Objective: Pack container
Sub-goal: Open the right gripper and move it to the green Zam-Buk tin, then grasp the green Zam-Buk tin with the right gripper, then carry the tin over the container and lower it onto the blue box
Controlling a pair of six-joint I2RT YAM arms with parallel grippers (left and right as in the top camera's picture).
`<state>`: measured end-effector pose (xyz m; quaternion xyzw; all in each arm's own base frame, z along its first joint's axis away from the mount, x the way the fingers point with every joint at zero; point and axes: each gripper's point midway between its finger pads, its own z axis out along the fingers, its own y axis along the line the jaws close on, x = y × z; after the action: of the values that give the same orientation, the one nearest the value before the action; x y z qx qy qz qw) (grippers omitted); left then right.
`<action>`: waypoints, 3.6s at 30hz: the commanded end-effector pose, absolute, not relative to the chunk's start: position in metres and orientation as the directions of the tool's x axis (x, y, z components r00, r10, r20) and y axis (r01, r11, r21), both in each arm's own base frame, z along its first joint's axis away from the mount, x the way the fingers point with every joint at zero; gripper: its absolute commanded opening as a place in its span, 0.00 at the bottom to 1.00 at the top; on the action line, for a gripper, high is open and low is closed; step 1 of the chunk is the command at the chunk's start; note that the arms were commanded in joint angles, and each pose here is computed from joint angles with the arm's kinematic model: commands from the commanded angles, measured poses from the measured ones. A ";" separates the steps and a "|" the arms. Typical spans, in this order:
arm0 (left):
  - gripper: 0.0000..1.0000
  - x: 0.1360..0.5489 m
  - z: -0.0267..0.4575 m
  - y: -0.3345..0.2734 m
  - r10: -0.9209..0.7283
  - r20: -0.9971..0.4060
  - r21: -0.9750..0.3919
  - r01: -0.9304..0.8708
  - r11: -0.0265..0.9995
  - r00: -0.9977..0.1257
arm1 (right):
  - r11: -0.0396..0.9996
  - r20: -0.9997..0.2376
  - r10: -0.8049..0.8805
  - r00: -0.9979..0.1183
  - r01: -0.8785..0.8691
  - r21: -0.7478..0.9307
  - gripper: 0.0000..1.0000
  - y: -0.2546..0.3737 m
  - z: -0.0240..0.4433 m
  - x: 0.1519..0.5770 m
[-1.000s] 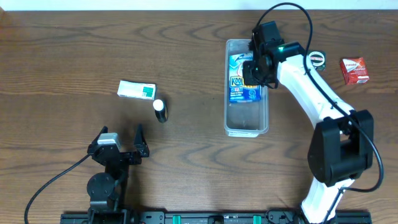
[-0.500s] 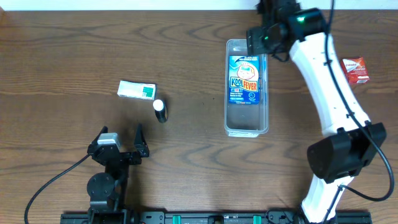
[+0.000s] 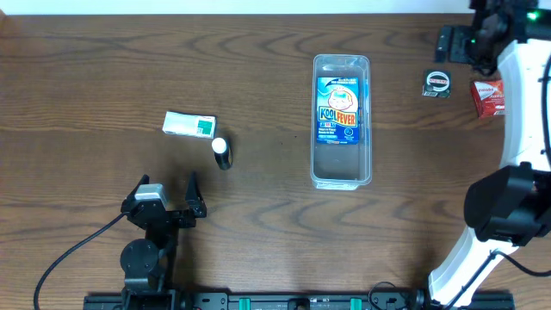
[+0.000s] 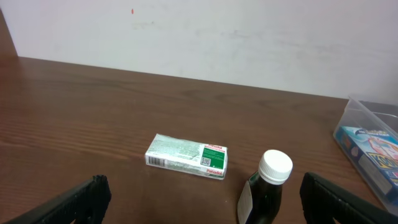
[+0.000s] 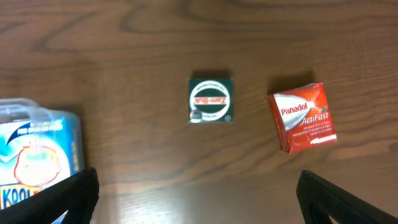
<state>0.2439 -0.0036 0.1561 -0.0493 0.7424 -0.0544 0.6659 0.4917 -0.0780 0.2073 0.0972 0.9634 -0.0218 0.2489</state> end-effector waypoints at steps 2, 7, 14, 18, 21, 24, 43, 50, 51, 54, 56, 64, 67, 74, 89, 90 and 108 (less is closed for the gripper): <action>0.98 0.244 0.137 -0.004 -0.140 -0.978 -0.142 -0.002 0.990 -0.156 | 0.984 -0.434 0.172 -0.884 0.174 0.034 0.99 -0.081 0.170 0.504; 0.98 0.244 0.137 -0.004 -0.140 -0.978 -0.142 -0.002 0.990 -0.156 | 0.982 -0.379 0.177 -0.909 0.187 0.009 0.99 -0.087 0.130 0.511; 0.98 0.244 0.137 -0.004 -0.140 -0.978 -0.142 -0.002 0.990 -0.156 | 0.983 -0.361 0.112 -0.926 0.157 -0.097 0.99 -0.107 0.093 0.524; 0.98 0.244 0.137 -0.004 -0.140 -0.978 -0.142 -0.002 0.990 -0.156 | 0.984 -0.359 0.112 -0.927 0.153 -0.089 0.99 -0.109 0.074 0.532; 0.98 0.244 0.137 -0.004 -0.140 -0.978 -0.142 -0.002 0.990 -0.156 | 0.985 -0.348 0.106 -0.931 0.146 -0.092 0.99 -0.110 0.056 0.537; 0.98 0.244 0.137 -0.004 -0.140 -0.978 -0.142 -0.002 0.990 -0.156 | 0.986 -0.347 0.105 -0.932 0.144 -0.087 0.99 -0.109 0.045 0.541; 0.98 0.244 0.137 -0.004 -0.140 -0.978 -0.142 -0.002 0.990 -0.156 | 0.988 -0.331 0.114 -0.937 0.142 -0.062 0.98 -0.111 0.009 0.547; 0.98 0.244 0.137 -0.004 -0.140 -0.978 -0.142 -0.002 0.990 -0.156 | 0.990 -0.300 0.116 -0.947 0.134 -0.043 0.98 -0.107 -0.005 0.543; 0.98 0.244 0.137 -0.004 -0.140 -0.978 -0.142 -0.002 0.990 -0.156 | 0.990 -0.299 0.116 -0.947 0.134 -0.043 0.98 -0.107 -0.005 0.543; 0.98 0.244 0.137 -0.004 -0.140 -0.978 -0.142 -0.002 0.990 -0.156 | 0.990 -0.298 0.117 -0.947 0.136 -0.043 0.98 -0.108 -0.005 0.542; 0.98 0.244 0.137 -0.004 -0.140 -0.978 -0.142 -0.002 0.990 -0.156 | 0.989 -0.296 0.120 -0.948 0.138 -0.043 0.98 -0.109 -0.005 0.541; 0.98 0.244 0.137 -0.004 -0.140 -0.978 -0.142 -0.002 0.990 -0.156 | 0.990 -0.289 0.134 -0.948 0.141 -0.006 0.98 -0.114 -0.008 0.539; 0.98 0.244 0.137 -0.004 -0.140 -0.978 -0.142 -0.002 0.990 -0.156 | 0.990 -0.288 0.138 -0.948 0.142 0.008 0.98 -0.114 -0.009 0.538; 0.98 0.244 0.137 -0.004 -0.140 -0.978 -0.142 -0.002 0.990 -0.156 | 0.995 -0.285 0.101 -0.953 0.104 0.004 0.80 -0.110 -0.009 0.538; 0.98 0.244 0.137 -0.004 -0.140 -0.978 -0.142 -0.002 0.990 -0.156 | 0.995 -0.314 0.097 -0.945 0.086 0.048 0.57 -0.100 0.015 0.540; 0.98 0.244 0.137 -0.004 -0.140 -0.978 -0.142 -0.002 0.990 -0.156 | 0.995 -0.324 0.097 -0.941 0.082 0.058 0.56 -0.098 0.025 0.540; 0.98 0.244 0.137 -0.004 -0.140 -0.978 -0.142 -0.002 0.990 -0.156 | 0.928 -0.451 0.039 -0.892 -0.135 0.346 0.60 0.053 0.266 0.435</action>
<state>0.2439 -0.0036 0.1559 -0.0493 0.7426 -0.0544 0.6657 0.4444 0.0144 0.2561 -0.0050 0.9589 0.1554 0.2372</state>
